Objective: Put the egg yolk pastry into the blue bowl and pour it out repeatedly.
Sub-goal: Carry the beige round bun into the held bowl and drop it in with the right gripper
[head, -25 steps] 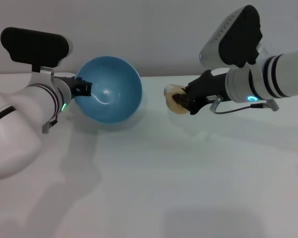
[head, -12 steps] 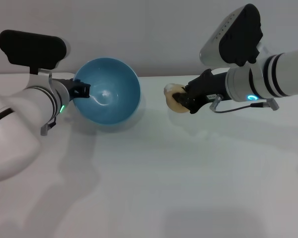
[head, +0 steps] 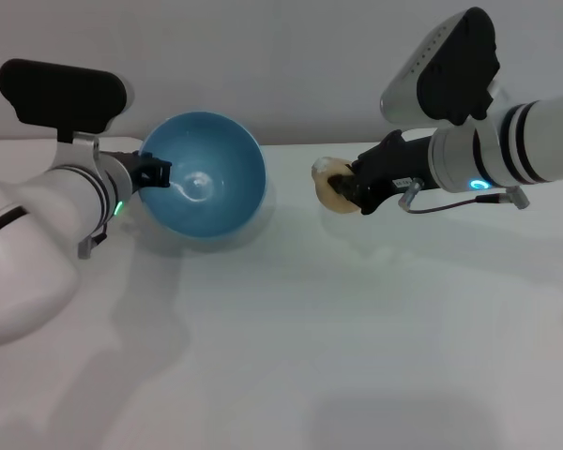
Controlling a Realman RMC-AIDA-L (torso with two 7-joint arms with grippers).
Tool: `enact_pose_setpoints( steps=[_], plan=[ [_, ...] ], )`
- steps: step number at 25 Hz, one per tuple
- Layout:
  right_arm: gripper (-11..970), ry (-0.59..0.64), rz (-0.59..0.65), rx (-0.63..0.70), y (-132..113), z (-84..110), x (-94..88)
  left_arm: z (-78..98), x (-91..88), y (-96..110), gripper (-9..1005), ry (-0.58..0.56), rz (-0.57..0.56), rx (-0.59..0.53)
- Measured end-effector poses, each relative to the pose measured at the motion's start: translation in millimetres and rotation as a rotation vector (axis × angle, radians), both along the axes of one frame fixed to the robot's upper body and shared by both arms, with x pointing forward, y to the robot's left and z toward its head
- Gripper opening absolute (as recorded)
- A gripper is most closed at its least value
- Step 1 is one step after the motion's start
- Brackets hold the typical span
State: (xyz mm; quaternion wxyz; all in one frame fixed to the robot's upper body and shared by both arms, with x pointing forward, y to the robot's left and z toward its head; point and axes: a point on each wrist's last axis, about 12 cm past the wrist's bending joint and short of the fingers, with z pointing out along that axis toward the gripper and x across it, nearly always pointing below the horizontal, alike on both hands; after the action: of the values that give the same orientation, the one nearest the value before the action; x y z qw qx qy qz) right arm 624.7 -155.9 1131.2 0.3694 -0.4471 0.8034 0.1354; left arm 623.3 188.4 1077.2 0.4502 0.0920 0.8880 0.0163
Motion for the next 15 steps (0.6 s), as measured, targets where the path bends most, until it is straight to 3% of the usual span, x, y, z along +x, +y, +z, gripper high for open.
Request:
enact_pose_setpoints(
  steps=[15],
  plan=[
    [42, 0.004, -0.003, -0.002, -1.7, -1.4, -0.3, 2.4, -0.6, -0.7, 13, -0.007, 0.002, -0.011]
  ],
)
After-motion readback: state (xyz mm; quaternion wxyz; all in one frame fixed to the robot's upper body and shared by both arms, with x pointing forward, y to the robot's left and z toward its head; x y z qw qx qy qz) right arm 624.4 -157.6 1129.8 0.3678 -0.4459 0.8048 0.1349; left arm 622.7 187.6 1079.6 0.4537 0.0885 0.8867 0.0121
